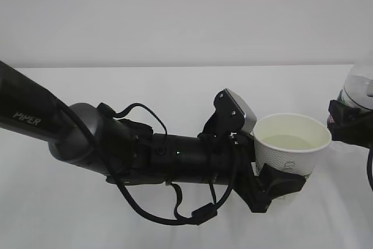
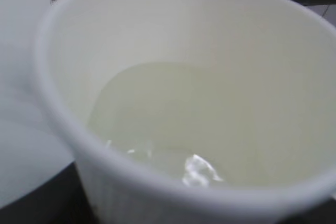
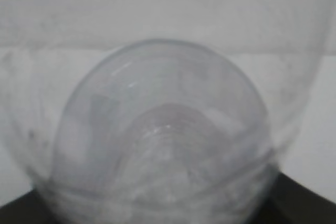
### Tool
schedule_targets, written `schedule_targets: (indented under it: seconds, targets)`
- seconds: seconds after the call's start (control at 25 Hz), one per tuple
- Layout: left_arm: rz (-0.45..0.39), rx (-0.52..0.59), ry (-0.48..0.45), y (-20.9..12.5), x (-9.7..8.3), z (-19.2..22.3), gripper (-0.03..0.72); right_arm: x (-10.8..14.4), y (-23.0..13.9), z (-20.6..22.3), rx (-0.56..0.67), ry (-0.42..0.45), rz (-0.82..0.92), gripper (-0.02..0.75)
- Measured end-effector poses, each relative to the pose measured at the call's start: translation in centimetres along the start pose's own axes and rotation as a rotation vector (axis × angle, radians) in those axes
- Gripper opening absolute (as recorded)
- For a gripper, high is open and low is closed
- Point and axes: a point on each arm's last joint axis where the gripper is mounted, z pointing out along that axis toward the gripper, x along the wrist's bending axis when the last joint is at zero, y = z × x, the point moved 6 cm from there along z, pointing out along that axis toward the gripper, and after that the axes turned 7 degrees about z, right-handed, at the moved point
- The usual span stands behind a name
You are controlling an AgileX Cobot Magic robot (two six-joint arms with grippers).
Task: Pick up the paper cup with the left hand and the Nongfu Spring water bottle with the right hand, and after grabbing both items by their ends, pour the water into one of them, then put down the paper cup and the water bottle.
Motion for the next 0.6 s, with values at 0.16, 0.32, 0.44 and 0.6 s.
schedule_targets:
  seconds: [0.16,0.32,0.44,0.6]
  targets:
    - [0.000,0.000,0.000,0.0,0.0,0.0,0.504,-0.1,-0.6,0.6,0.014,-0.003,0.008,0.461]
    - [0.000,0.000,0.000,0.0,0.0,0.0,0.503,-0.1,-0.8,0.9,0.013,-0.003,0.034,0.461]
    - [0.000,0.000,0.000,0.0,0.0,0.0,0.503,-0.1,-1.1,0.9,0.022,-0.004,0.040,0.461]
    - [0.000,0.001,0.001,0.0,0.0,0.0,0.503,-0.2,-1.7,1.1,0.039,-0.006,0.040,0.461]
